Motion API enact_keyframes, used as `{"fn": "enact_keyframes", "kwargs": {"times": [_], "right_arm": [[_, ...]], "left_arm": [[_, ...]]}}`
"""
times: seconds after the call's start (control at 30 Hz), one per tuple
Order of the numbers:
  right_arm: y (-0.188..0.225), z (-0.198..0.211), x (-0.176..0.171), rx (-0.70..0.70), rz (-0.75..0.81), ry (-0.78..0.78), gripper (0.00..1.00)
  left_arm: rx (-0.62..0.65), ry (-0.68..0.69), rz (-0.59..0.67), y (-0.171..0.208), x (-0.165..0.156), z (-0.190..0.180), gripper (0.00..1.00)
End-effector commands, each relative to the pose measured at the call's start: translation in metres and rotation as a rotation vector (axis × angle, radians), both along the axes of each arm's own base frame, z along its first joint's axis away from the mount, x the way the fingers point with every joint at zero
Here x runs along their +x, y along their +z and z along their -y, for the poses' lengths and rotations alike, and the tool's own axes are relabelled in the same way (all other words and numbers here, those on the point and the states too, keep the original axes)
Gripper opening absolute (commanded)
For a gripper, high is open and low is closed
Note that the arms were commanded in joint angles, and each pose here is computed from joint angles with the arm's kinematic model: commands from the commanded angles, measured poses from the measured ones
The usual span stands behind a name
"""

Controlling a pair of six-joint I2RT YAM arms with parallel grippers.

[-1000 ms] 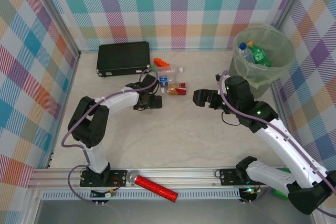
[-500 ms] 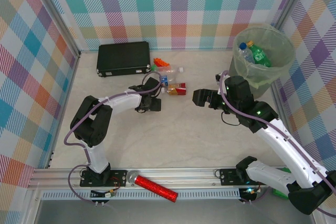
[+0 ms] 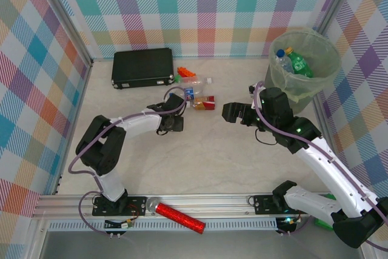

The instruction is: Put the plastic bottles in the bin

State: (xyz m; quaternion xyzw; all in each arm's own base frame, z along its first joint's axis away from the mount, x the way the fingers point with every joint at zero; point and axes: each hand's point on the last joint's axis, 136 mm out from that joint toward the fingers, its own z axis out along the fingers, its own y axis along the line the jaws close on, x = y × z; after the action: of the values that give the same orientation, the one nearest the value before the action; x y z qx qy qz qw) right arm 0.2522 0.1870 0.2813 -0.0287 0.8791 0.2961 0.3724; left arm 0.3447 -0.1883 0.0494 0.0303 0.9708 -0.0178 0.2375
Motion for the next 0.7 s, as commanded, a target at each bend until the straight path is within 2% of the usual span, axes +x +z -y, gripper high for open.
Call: {"fn": "enact_keyframes", "kwargs": {"times": [0.0, 0.1, 0.27, 0.47, 0.57, 0.67], "right_arm": [[0.012, -0.011, 0.001, 0.054, 0.026, 0.034, 0.99], [0.017, -0.019, -0.001, 0.092, 0.029, 0.071, 0.99], [0.023, -0.039, -0.001, 0.149, -0.008, 0.146, 0.84], [0.033, -0.052, 0.011, 0.145, -0.063, 0.166, 0.71], [0.043, -0.067, 0.014, 0.192, -0.089, 0.227, 0.67], [0.049, -0.084, 0.019, 0.238, -0.128, 0.280, 0.68]], "left_arm": [[-0.095, -0.067, 0.120, 0.042, -0.002, 0.016, 0.52], [-0.183, -0.164, 0.193, 0.072, -0.013, 0.036, 0.53], [-0.263, -0.326, 0.307, 0.122, -0.039, 0.063, 0.52], [-0.344, -0.414, 0.434, 0.172, -0.068, 0.074, 0.53], [-0.371, -0.443, 0.467, 0.185, -0.080, 0.077, 0.53], [-0.382, -0.474, 0.475, 0.191, -0.091, 0.083, 0.53]]}}
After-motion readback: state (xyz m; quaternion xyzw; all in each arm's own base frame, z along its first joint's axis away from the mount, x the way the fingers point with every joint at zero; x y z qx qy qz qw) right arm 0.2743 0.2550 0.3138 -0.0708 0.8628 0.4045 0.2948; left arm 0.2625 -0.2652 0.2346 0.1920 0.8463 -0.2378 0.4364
